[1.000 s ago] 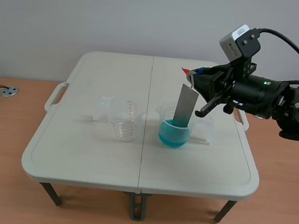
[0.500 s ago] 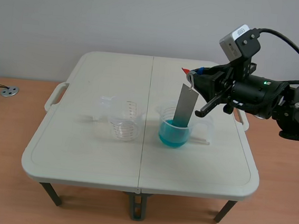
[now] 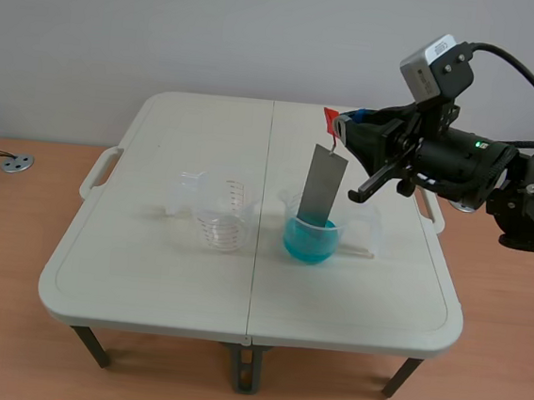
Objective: Hold the metal plate by the orange handle, dip it into the blue solution, take it out and point at it, then put the plate back in the beaker on the left.
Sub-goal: 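Hold the plate still in the solution, then raise the plate and point at it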
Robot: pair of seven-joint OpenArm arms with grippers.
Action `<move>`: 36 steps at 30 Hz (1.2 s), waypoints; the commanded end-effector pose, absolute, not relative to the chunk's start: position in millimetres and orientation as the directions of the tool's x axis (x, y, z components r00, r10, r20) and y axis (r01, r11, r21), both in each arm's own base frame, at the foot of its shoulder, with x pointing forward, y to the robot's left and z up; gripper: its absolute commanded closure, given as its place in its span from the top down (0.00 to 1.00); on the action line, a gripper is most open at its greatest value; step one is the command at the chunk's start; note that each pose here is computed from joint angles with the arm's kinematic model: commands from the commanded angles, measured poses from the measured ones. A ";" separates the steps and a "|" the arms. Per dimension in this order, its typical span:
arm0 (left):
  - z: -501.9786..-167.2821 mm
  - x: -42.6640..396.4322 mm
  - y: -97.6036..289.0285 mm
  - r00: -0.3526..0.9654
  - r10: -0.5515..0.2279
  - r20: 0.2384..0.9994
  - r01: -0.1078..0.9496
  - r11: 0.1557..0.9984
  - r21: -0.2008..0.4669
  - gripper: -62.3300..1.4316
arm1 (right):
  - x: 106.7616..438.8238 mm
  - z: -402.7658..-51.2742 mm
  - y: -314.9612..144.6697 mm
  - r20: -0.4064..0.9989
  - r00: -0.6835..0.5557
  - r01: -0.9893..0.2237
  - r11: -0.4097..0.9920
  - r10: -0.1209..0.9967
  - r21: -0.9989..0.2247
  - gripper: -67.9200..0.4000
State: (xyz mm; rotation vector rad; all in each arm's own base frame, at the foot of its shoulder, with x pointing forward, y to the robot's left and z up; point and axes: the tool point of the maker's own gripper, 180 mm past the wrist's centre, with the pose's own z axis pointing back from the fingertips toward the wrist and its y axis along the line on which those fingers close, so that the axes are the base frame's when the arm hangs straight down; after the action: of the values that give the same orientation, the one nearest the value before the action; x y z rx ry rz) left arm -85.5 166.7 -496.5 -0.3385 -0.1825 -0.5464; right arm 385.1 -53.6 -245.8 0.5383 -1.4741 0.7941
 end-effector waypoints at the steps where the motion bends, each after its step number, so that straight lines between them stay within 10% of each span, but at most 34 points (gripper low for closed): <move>1: -494.6 -90.4 162.5 0.842 -0.474 0.257 0.534 0.797 -0.280 0.05 | 388.9 -221.5 -53.4 0.983 -0.141 -0.746 0.641 0.117 -0.183 0.03; 22: -493.8 -87.5 162.3 0.840 -0.473 0.266 0.537 0.797 -0.278 0.05 | 383.5 -157.1 -52.4 0.938 -0.327 -0.706 0.631 0.113 -0.322 0.03; 36: -451.2 38.3 173.2 0.743 -0.426 0.517 0.561 0.817 -0.134 0.05 | 374.2 -118.3 -45.7 0.892 -0.431 -0.669 0.616 0.137 -0.417 0.03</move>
State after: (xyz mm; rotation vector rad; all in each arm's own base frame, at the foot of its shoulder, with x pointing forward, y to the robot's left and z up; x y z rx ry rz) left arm 36.8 176.4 -455.3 -0.2779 -0.4770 -0.5556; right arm 374.4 -41.0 -135.4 0.4396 -1.7510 0.9651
